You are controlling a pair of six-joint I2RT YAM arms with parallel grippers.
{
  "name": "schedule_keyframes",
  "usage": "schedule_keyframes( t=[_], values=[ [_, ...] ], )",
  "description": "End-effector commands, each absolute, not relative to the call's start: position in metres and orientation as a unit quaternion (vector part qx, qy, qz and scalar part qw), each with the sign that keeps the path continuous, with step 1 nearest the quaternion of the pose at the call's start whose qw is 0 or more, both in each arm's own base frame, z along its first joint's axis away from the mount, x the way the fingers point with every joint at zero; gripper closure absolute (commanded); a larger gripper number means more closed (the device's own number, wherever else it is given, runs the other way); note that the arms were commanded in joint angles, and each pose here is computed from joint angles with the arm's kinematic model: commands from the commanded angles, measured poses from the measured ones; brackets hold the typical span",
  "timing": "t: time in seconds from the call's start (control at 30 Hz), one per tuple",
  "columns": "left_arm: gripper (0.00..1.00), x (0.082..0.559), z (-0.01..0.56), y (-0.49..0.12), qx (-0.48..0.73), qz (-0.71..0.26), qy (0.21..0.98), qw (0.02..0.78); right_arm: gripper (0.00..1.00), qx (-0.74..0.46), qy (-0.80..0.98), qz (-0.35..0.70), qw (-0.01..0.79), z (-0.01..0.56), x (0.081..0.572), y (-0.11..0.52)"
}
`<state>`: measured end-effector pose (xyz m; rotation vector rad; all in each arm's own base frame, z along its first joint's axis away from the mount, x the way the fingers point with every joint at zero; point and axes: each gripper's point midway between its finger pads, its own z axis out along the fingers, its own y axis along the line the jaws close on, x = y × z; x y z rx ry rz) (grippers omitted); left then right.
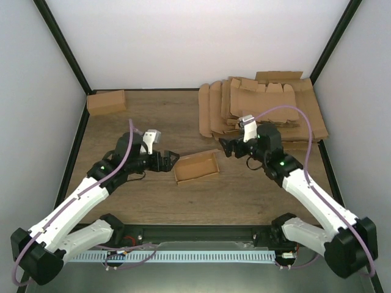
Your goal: Fold the paper box
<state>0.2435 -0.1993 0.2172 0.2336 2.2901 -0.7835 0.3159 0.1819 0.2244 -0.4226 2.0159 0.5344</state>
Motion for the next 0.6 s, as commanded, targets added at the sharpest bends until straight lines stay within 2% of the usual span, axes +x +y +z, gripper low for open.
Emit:
schedule_keyframes(
  t=[0.0, 0.2, 0.43, 0.57],
  values=[
    [0.0, 0.213, 0.231, -0.221, 0.169, -0.362, 0.855, 0.331, 0.0, -0.231, 0.808, 0.263, 0.473, 0.236, 0.278, 0.205],
    [0.0, 0.205, 0.236, -0.218, 0.185, -0.319, 0.847, 0.383, 0.0, -0.264, 0.829, 0.162, 0.465, 0.208, 0.263, 0.227],
    [0.0, 0.216, 0.229, -0.212, 0.152, -0.288, 0.859, 0.396, 0.0, -0.301, 0.829, 0.079, 0.465, 0.178, 0.258, 0.252],
    [0.0, 0.216, 0.214, -0.22, 0.163, -0.288, 0.868, 0.369, 0.0, -0.311, 0.825, 0.046, 0.47, 0.17, 0.264, 0.256]
  ],
)
